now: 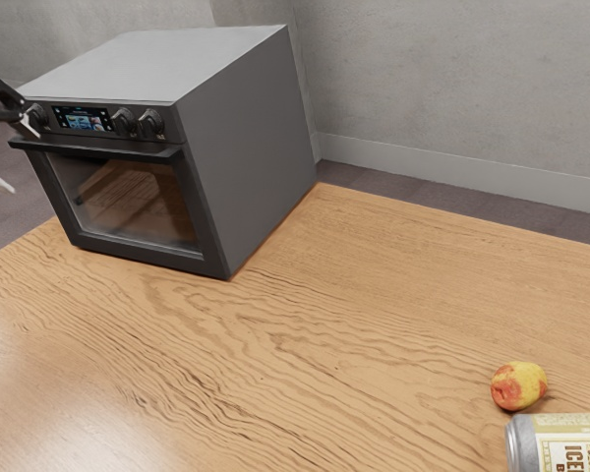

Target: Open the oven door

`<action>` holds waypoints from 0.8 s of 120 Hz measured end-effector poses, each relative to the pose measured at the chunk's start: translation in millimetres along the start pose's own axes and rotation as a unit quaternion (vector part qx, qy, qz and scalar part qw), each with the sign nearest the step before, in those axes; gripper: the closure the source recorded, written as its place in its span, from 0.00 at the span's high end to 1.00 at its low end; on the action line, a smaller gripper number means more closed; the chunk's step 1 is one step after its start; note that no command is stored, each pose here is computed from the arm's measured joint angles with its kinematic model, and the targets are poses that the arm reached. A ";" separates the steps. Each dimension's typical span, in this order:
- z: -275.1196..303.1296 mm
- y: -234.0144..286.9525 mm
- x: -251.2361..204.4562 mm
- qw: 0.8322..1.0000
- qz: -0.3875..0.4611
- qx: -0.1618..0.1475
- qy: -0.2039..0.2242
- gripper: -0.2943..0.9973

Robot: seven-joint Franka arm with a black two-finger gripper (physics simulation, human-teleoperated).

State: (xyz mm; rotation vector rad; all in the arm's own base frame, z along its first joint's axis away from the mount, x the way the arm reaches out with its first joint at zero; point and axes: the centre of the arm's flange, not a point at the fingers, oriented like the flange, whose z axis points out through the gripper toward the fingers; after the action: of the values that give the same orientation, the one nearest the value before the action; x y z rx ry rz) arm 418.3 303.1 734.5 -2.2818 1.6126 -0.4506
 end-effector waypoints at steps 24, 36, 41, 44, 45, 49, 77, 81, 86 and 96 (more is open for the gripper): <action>36.1 -16.6 -23.7 0.998 0.066 -0.015 0.002 0.77; 47.7 -30.0 -16.3 0.995 0.100 -0.008 0.010 0.77; 53.7 -32.9 -16.1 0.994 0.110 -0.008 0.013 0.77; 58.7 -34.4 -16.9 0.993 0.115 -0.009 0.014 0.77; 60.5 -34.9 -17.2 0.993 0.116 -0.009 0.015 0.77; 66.5 -36.5 -18.2 0.992 0.121 -0.009 0.019 0.77; 78.2 -43.5 -28.3 0.988 0.154 0.001 0.027 0.77; 77.0 -42.3 -34.0 0.988 0.154 0.003 0.027 0.77; 76.7 -40.2 -43.6 0.988 0.153 0.004 0.025 0.77; 76.4 -35.3 -63.0 0.989 0.148 0.004 0.019 0.77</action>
State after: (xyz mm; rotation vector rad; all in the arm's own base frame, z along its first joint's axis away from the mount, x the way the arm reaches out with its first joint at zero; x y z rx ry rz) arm 460.8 379.3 675.7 -1.9907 1.9245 -0.4264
